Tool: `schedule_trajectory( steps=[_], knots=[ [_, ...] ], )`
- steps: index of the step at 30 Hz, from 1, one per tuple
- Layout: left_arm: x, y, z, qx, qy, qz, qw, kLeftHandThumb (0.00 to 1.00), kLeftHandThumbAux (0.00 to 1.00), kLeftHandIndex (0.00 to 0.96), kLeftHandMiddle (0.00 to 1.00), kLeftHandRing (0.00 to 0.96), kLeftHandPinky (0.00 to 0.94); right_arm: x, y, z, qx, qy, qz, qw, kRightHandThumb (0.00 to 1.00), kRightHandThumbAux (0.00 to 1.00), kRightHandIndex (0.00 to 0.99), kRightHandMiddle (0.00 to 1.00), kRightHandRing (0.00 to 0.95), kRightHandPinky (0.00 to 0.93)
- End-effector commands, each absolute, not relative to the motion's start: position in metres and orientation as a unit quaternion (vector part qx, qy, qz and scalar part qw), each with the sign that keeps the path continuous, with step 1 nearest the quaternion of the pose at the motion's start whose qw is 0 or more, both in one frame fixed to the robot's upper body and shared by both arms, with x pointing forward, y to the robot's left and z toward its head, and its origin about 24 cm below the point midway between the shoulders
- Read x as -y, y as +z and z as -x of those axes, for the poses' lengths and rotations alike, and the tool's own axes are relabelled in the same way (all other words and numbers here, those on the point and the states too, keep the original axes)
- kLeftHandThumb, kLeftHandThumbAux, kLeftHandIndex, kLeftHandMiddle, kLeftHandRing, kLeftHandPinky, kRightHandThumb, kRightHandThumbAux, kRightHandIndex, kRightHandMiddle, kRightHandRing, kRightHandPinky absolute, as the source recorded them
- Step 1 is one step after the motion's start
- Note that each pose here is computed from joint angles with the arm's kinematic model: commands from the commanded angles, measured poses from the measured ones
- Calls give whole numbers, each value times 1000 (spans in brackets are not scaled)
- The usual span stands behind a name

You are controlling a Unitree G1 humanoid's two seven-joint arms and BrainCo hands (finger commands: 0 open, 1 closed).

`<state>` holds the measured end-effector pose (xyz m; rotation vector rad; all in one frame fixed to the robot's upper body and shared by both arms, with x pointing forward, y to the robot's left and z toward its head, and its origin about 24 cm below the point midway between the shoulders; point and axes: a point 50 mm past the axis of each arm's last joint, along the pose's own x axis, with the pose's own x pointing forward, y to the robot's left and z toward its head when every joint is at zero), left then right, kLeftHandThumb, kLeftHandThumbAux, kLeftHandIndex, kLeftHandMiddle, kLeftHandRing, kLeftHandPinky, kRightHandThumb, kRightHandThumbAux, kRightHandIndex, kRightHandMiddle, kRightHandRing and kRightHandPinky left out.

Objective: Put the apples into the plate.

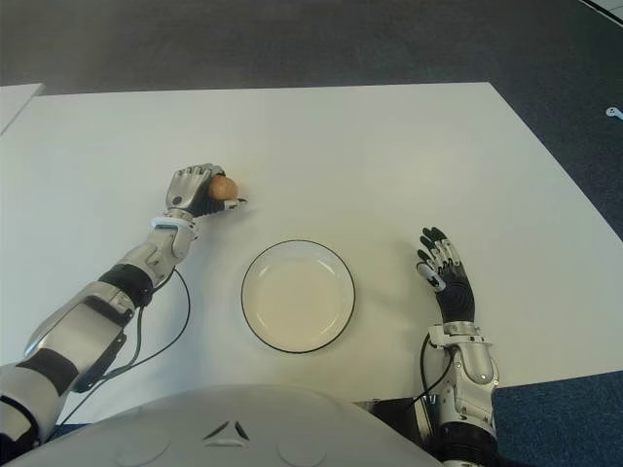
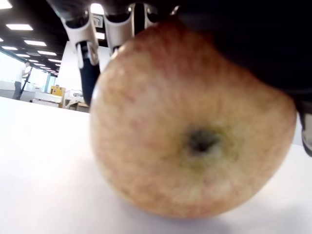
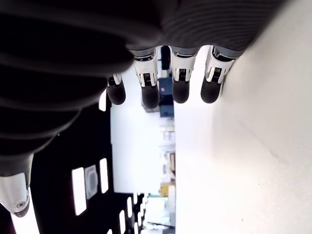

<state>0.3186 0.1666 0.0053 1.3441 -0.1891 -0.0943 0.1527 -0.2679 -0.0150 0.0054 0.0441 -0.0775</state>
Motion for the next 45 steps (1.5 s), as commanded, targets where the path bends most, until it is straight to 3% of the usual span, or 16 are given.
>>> schedule_trajectory(
  steps=[1, 18, 45],
  knots=[
    [-173, 18, -321, 99, -46, -632, 767, 748, 698, 442, 854, 840, 766, 259, -43, -135, -95, -49, -46, 993, 71, 534, 81, 116, 64, 21],
    [-169, 52, -317, 147, -41, -629, 762, 748, 698, 442, 854, 846, 780, 255, -46, -137, -101, -49, -54, 992, 73, 530, 84, 106, 56, 19],
    [-159, 63, -310, 176, -55, -621, 762, 750, 697, 443, 851, 846, 781, 251, -49, -140, -110, -43, -55, 991, 62, 500, 89, 109, 54, 3]
  ],
)
